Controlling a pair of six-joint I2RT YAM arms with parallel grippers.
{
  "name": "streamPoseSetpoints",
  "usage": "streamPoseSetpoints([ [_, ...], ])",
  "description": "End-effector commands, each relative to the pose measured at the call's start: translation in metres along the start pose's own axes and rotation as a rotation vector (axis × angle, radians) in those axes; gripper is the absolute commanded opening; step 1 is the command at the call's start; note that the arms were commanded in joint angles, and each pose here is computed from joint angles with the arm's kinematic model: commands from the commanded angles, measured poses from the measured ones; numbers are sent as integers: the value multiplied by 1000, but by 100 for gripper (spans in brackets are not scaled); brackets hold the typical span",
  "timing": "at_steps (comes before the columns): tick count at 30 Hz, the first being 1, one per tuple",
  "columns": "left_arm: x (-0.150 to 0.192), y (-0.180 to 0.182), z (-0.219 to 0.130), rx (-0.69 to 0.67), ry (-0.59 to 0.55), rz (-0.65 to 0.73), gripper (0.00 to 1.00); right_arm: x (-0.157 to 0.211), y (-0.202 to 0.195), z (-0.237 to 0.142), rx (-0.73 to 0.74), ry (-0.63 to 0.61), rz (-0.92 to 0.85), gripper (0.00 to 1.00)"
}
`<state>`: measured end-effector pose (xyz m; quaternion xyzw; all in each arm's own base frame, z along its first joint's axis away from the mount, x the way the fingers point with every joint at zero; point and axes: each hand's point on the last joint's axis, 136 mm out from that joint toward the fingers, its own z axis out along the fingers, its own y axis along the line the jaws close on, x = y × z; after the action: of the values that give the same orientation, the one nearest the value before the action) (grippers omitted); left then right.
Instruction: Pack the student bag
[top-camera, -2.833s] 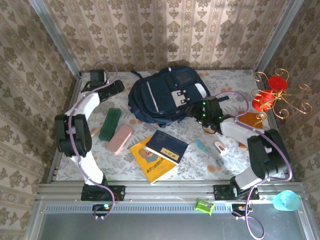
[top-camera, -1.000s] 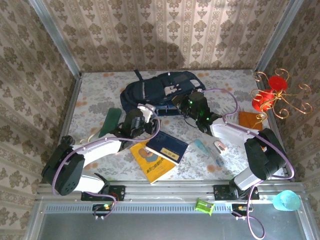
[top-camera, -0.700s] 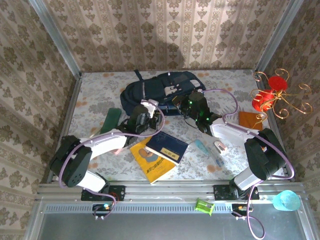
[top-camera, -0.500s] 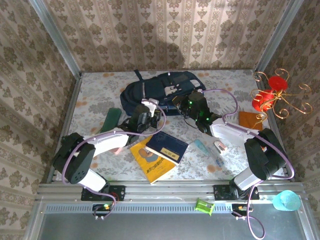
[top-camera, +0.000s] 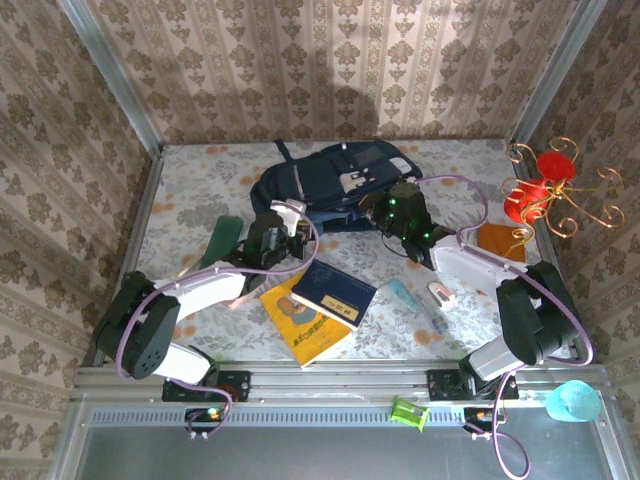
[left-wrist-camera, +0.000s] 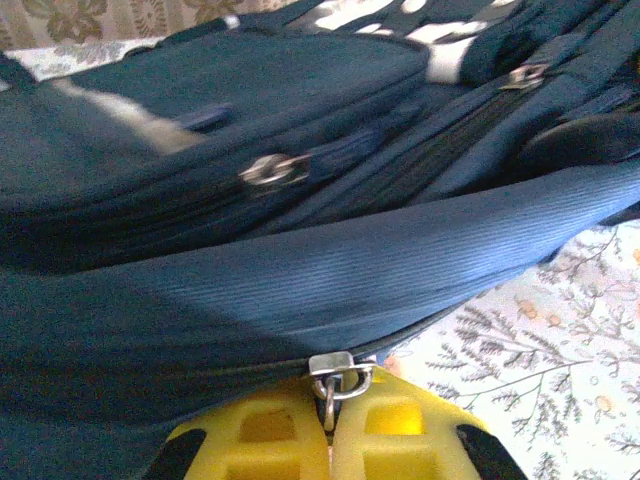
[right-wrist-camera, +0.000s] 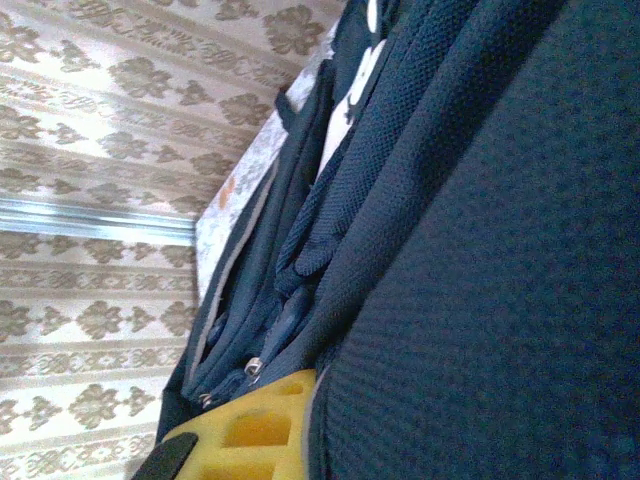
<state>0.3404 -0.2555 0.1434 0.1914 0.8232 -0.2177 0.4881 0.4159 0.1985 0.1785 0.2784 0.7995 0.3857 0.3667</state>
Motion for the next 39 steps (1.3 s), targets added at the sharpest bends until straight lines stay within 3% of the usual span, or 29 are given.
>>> streamPoseSetpoints([
  [1,7,19,-8,-30,29,0,0,-37,-11,-11,38,-94,-67,10],
  [7,23,30,-13,-14,95,-11,0,-55,-44,4,119,-25,-125,11],
  [12,27,-12,-6,115,133,42,0,-63,-73,31,175,8,-137,22],
  [18,10,-30,18,173,113,-87,0,-59,-87,53,233,131,-189,49],
  [24,2,-45,32,183,122,-76,0,-43,-79,21,163,128,-155,87],
  [27,1,-48,33,194,119,-73,0,-16,-68,10,95,142,-99,100],
  [30,1,-51,33,205,112,-70,0,20,-59,12,75,204,-57,100],
  [35,1,-57,31,225,109,-53,0,47,-45,28,40,216,-7,99],
  [39,2,-61,27,239,108,-38,0,54,-39,48,14,204,49,88],
])
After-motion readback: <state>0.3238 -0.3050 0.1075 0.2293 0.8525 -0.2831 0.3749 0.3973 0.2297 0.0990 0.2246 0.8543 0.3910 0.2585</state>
